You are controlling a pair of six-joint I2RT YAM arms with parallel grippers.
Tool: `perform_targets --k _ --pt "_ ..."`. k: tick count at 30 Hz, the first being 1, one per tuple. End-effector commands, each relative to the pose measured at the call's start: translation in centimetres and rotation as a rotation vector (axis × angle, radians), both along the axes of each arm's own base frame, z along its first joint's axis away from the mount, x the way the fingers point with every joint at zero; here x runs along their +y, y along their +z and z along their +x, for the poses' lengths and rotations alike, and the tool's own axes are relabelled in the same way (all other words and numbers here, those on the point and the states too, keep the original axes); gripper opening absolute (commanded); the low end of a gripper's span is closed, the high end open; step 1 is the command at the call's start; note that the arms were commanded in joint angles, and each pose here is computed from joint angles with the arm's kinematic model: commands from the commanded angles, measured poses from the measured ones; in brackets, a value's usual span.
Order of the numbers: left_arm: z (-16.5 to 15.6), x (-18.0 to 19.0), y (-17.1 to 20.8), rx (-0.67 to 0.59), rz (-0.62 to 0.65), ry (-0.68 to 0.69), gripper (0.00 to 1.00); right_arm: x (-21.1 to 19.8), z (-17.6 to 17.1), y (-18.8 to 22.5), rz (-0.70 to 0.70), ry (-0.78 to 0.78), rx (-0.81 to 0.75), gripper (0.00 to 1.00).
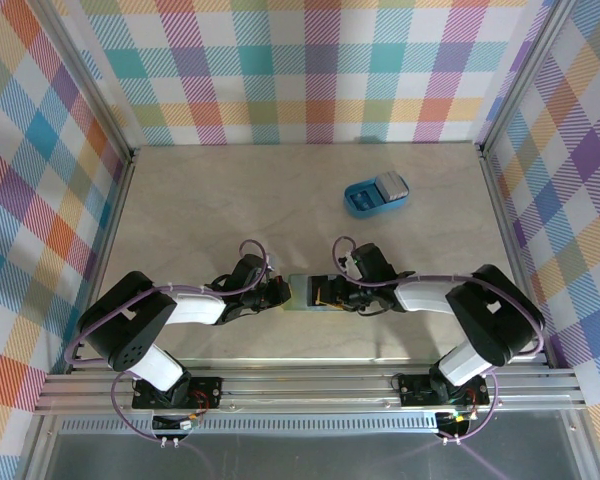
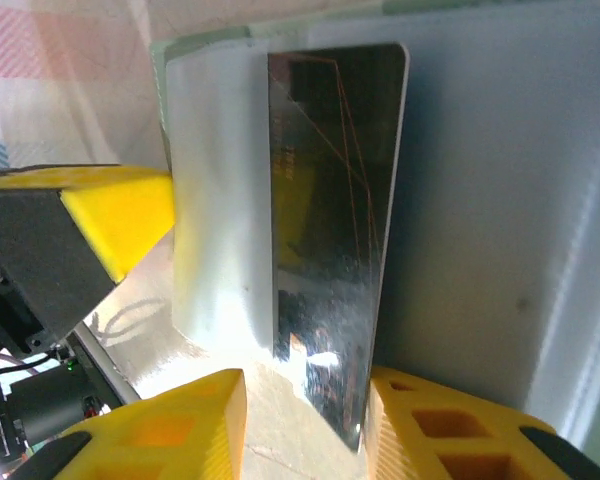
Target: Put the credit cards into the card holder
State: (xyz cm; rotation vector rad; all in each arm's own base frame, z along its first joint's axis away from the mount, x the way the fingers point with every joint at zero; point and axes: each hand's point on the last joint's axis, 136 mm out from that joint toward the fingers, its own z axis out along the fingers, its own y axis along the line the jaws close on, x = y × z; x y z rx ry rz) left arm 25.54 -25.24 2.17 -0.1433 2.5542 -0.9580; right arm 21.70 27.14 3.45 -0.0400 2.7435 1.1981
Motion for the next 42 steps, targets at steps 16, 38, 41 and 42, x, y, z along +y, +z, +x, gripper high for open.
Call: perform_targets --k 16,38,41,42 --pt "-1.7 2.3 -2.9 0.061 0.15 0.002 0.0 -2.3 1.7 1.1 -0.44 -0.079 -0.076 0.37" --pt "-1.7 2.2 -3.2 0.064 0.157 -0.009 0.0 0.4 2.4 -0.1 -0.468 0.003 -0.056 0.39" --pt "-1.7 2.1 -3.3 0.066 0.154 -0.01 0.0 0.3 2.4 -0.2 -0.472 0.0 -0.052 0.4" --pt "-1.7 2.1 -3.3 0.065 0.154 -0.011 0.0 0.4 2.4 -0.3 -0.473 0.001 -0.051 0.4"
